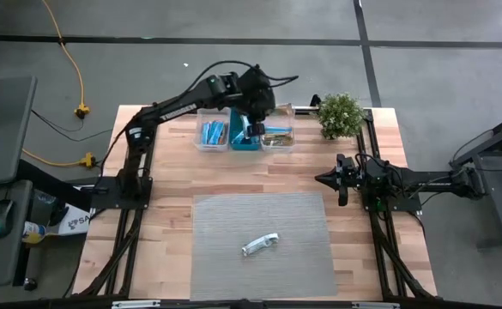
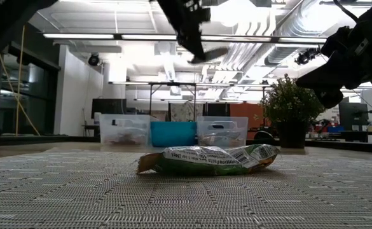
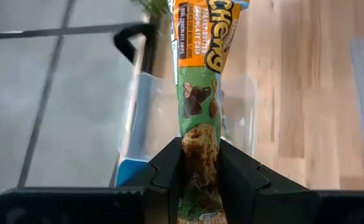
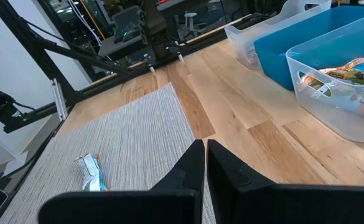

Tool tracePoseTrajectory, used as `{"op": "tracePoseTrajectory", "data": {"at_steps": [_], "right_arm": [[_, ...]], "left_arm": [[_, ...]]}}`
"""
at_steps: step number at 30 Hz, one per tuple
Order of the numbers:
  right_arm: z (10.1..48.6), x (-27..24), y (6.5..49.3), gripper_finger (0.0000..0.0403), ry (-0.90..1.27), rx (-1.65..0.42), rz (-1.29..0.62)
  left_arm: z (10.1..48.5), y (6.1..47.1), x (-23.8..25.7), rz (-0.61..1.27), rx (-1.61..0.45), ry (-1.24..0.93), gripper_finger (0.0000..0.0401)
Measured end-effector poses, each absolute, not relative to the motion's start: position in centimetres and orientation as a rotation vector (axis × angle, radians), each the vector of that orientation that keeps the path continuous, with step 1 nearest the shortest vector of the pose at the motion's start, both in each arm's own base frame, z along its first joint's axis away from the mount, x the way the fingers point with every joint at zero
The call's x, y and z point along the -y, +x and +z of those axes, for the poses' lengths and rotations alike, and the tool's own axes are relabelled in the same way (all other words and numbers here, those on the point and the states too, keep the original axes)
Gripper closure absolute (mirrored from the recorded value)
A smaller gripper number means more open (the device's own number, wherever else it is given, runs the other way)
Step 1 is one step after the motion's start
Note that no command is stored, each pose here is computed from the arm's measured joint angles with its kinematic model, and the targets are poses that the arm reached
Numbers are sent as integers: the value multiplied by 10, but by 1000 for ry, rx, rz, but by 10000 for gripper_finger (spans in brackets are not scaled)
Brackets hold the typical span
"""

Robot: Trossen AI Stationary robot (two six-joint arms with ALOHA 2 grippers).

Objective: Pick and place Granola Bars by type
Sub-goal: Put the yellow granola bar into the right transparent bin

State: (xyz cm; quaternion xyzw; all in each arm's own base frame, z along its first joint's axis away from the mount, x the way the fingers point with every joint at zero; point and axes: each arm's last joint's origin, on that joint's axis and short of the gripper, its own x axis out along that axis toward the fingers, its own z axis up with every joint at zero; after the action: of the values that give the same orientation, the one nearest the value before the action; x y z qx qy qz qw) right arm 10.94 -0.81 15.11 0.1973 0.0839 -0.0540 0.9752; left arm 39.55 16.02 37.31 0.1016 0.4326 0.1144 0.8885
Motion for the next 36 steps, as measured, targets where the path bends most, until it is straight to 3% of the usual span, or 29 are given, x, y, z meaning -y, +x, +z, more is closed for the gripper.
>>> {"op": "tracePoseTrajectory", "data": {"at_steps": [11,18,36], "right_arm": [[151,8,109,402,398,-169,-109],[151,8,109,402,398,-169,-109],[151,8,109,402,398,-170,-109]], "left_arm": [[293,428,-189,83,-1112,341,319],[263,448,-193,49,-1091,361,319],[264,456,-197,169,-1000,234,319]]}}
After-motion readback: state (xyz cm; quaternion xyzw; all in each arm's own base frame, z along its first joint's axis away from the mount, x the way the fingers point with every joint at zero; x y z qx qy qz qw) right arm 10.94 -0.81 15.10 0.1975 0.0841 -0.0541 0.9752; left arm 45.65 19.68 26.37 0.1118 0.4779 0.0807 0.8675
